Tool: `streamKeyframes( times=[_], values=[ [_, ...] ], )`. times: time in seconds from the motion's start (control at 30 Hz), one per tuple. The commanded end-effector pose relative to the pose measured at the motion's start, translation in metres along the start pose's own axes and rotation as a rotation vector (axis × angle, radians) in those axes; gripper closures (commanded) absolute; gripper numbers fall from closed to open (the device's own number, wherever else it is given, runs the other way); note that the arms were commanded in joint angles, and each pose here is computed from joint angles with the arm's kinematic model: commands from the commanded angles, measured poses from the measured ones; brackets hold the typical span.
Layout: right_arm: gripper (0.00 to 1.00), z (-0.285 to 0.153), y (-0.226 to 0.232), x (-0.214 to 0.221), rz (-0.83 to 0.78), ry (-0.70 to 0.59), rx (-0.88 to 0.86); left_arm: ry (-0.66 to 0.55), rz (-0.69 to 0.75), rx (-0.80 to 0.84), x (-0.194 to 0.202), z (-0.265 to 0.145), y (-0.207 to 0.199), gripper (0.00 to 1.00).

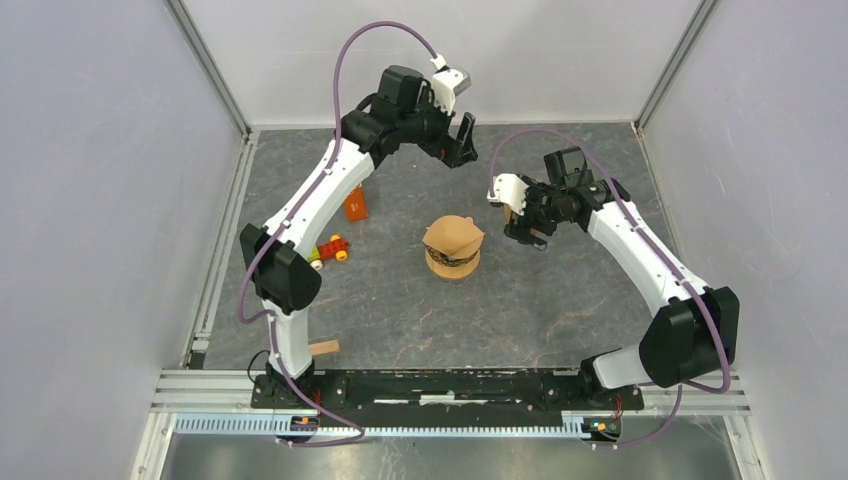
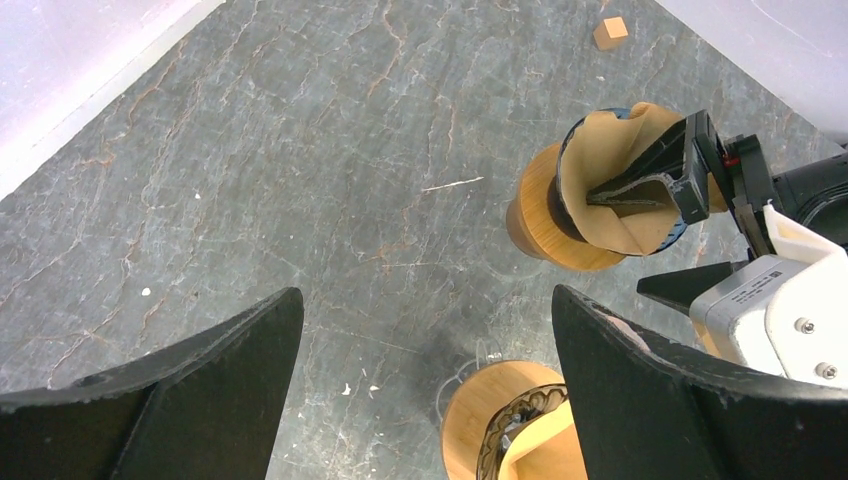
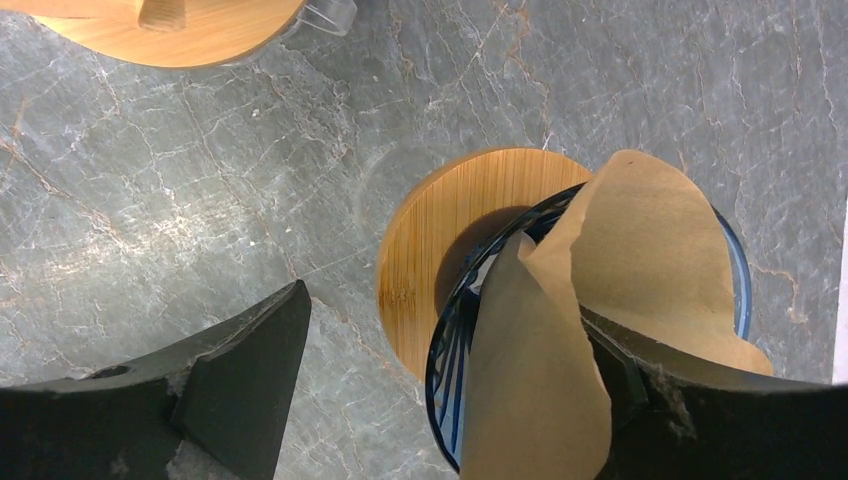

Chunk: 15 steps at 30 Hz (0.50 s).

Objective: Place the coffee filter in the dripper
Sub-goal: Place the coffee filter in the coffee dripper.

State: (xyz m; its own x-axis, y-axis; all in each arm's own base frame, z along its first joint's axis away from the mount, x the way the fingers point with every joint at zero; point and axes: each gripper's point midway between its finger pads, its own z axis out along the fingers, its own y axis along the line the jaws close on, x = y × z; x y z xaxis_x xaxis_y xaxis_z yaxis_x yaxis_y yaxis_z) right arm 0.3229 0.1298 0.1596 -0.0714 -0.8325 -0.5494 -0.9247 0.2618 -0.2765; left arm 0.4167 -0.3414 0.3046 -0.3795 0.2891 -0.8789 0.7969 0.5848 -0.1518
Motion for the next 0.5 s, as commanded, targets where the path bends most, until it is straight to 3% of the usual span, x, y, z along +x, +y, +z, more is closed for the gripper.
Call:
streamKeyframes(
  times=[0.0, 0.47],
  values=[
    [0.14, 0.001, -0.005, -0.005, -0.006, -0.001, 0.031, -0.086, 0.018, -0.011, -0.026, -0.021, -0.003, 0.0],
    [0.15, 0.011, 0.003, 0.003, -0.001, 0.045, 0.01, -0.084, 0.009, -0.022, -0.014, -0.026, 0.003, 0.0]
  ],
)
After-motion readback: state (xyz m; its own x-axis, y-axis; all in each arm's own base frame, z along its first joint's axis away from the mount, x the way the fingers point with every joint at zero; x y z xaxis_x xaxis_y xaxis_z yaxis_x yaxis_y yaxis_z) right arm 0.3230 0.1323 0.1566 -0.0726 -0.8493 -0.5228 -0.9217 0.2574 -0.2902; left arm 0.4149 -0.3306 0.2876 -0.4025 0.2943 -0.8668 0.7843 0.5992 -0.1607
